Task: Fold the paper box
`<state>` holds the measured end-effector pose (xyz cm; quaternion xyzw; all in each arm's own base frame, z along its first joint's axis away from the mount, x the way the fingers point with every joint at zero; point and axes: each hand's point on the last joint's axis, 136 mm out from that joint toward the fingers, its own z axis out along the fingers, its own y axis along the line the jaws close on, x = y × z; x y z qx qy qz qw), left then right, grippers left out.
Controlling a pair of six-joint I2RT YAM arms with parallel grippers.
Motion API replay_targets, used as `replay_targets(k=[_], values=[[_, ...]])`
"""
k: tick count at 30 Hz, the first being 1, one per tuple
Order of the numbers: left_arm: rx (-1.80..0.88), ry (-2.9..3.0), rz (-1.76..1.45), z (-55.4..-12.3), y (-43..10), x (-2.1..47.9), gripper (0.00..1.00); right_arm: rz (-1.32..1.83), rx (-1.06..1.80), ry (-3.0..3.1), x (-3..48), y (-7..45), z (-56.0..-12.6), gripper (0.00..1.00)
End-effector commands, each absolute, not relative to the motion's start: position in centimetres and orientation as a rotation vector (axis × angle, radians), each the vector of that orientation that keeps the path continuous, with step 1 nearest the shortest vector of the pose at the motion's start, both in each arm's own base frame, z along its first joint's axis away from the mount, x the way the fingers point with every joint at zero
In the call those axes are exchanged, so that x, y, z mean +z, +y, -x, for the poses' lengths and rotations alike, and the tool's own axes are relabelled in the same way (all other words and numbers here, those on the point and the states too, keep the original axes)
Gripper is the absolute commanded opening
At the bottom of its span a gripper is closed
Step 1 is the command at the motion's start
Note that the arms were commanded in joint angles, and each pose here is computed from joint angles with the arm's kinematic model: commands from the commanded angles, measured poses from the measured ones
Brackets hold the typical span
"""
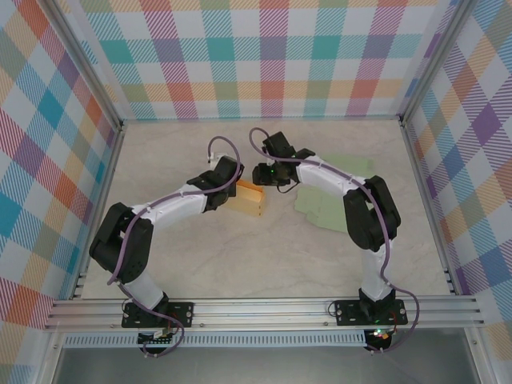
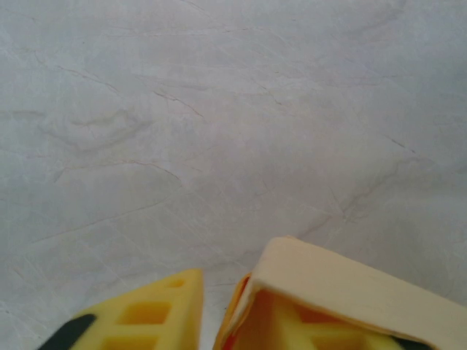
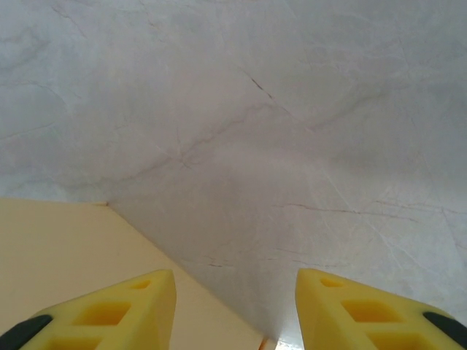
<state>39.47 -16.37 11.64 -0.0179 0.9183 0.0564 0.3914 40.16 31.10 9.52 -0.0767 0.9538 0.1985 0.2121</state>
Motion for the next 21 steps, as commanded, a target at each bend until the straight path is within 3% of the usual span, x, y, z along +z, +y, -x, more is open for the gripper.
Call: replay_targets(k=[1, 8, 16, 21], values=[[0.246, 2.551, -0.060, -34.8, -15.5, 5.7, 0.33, 0.164, 0.549, 2.641, 9.6, 30.9, -39.2, 0.47], [0.251, 2.551, -0.067, -34.1, -15.8, 5.3, 0.31, 0.173, 0.524, 2.621, 9.7, 30.8, -39.6, 0.48], [0.252, 2.543, -0.081, -33.7, -15.9, 5.6, 0.29, 0.285, 0.419, 2.546, 14.2, 29.9, -40.8, 0.48], [0.258, 2.541, -0.087, -33.7, -15.9, 5.7, 0.28, 0.377, 0.495, 2.496, 16.9, 30.2, -39.4, 0.46]])
